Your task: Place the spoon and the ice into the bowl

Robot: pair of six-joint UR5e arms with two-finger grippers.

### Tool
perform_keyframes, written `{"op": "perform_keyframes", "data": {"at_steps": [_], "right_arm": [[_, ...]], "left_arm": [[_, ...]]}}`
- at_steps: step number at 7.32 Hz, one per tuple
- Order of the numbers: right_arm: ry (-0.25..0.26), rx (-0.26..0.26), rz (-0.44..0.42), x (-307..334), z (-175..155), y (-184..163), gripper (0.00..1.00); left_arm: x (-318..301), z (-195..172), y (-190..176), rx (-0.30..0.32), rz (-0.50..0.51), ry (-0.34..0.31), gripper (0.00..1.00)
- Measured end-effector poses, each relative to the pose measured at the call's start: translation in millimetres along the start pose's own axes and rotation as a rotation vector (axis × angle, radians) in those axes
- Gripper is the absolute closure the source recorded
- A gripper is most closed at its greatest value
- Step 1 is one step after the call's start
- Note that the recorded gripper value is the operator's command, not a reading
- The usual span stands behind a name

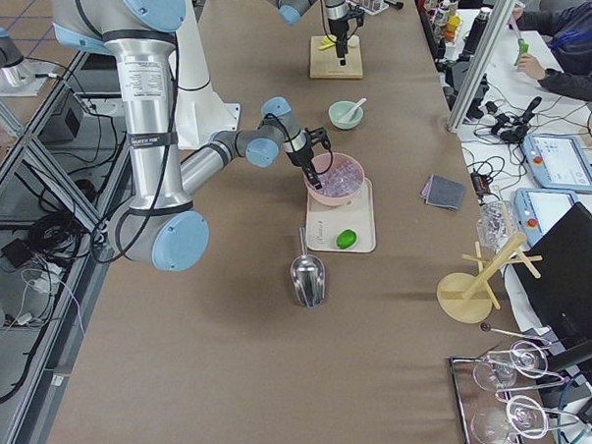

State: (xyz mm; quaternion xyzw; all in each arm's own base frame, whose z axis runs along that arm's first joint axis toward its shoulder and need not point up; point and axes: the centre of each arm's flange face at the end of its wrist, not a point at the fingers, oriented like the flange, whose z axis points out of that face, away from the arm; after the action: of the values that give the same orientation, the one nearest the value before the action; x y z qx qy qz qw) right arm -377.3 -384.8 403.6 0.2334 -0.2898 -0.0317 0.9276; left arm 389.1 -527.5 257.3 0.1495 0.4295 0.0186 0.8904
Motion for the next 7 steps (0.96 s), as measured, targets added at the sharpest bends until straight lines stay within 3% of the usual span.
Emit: {"op": "perform_keyframes", "data": {"at_steps": [2,4,7], "right_arm": [[-0.029,0.031,0.02,-11.6,-14.8,-26.1,1.0],[-0.079,0.07,0.044,-39.8,-37.4,-61.5,1.0],[-0.112,0.087,0.064,-95.2,-66.1,-102.1,1.0]], "left_arm": [[-4.5,-5.2,-5.3,-0.008,0.001,0.004,0.02],[-42.2,-30.9,-32.5,-0.059,0.064,-0.003,0.01],[-173.2,-94.5,-81.4,-0.137,0.245,-0.067,0.01]]}}
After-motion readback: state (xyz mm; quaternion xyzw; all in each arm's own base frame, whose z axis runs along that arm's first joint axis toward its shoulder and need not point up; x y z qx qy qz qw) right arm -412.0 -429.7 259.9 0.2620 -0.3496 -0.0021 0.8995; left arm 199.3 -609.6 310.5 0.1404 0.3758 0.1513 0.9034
